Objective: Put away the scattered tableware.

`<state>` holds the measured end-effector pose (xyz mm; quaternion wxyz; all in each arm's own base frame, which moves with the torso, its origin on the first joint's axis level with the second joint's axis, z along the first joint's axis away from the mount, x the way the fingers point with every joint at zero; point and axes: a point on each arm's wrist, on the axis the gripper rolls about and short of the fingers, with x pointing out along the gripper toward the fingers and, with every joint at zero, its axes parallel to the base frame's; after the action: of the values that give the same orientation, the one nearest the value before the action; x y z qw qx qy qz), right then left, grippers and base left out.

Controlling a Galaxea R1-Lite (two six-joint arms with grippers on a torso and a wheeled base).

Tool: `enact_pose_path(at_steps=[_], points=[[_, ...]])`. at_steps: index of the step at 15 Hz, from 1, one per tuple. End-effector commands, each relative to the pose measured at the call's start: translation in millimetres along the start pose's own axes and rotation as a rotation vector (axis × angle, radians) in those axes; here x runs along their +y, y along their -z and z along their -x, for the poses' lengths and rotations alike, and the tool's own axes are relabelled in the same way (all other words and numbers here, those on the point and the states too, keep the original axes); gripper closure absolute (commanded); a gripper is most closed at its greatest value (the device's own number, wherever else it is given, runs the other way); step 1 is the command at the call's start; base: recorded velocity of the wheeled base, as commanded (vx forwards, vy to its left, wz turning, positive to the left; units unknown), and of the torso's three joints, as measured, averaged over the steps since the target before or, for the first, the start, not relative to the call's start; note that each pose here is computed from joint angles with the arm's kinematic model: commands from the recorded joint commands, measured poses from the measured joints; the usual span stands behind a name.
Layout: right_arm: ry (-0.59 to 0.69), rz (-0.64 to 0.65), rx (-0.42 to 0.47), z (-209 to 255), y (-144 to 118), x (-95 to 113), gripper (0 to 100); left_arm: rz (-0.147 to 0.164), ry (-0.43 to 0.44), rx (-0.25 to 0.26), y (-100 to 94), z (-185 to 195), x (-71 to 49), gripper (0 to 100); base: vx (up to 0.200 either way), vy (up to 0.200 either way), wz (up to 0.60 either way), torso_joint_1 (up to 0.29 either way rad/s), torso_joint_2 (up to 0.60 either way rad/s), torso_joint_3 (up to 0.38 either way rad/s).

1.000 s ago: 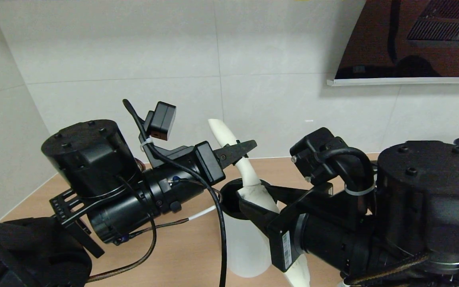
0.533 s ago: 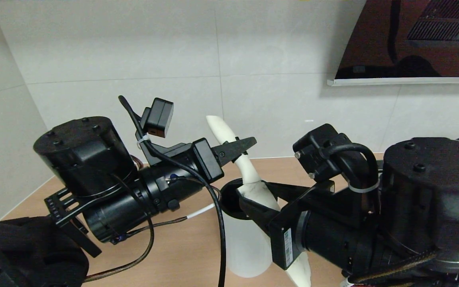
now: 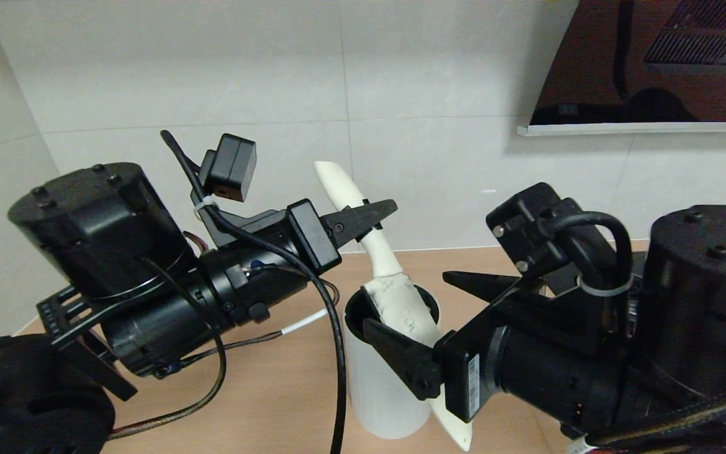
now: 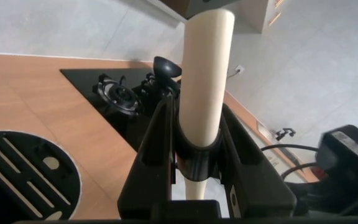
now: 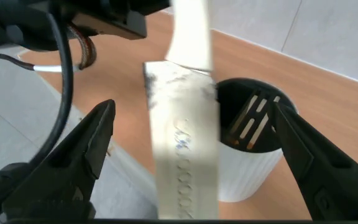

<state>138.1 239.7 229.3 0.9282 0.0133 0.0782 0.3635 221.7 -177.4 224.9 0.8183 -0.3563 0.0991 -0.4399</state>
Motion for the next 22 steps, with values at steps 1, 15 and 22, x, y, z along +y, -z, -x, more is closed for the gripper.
enact_pose_path(at_steps=[1, 15, 22], points=[[0.033, -0.025, -0.072, 16.9, -19.1, -15.2, 0, -0.013, 0.003, -0.044, -19.8, 7.2, -12.6, 100, 0.000, 0.000, 0.00, 0.000, 0.00, 0.000], [0.226, -0.045, -0.098, 13.7, -28.7, -79.7, 0, -0.479, -0.754, -0.244, -58.8, -18.2, -29.8, 100, 0.000, 0.000, 0.00, 0.000, 0.00, 0.000], [0.230, -0.042, -0.078, 8.9, -24.1, -80.0, 0, -0.526, -0.805, -0.295, -25.8, -61.7, 5.0, 100, 0.000, 0.000, 0.00, 0.000, 0.00, 0.000]])
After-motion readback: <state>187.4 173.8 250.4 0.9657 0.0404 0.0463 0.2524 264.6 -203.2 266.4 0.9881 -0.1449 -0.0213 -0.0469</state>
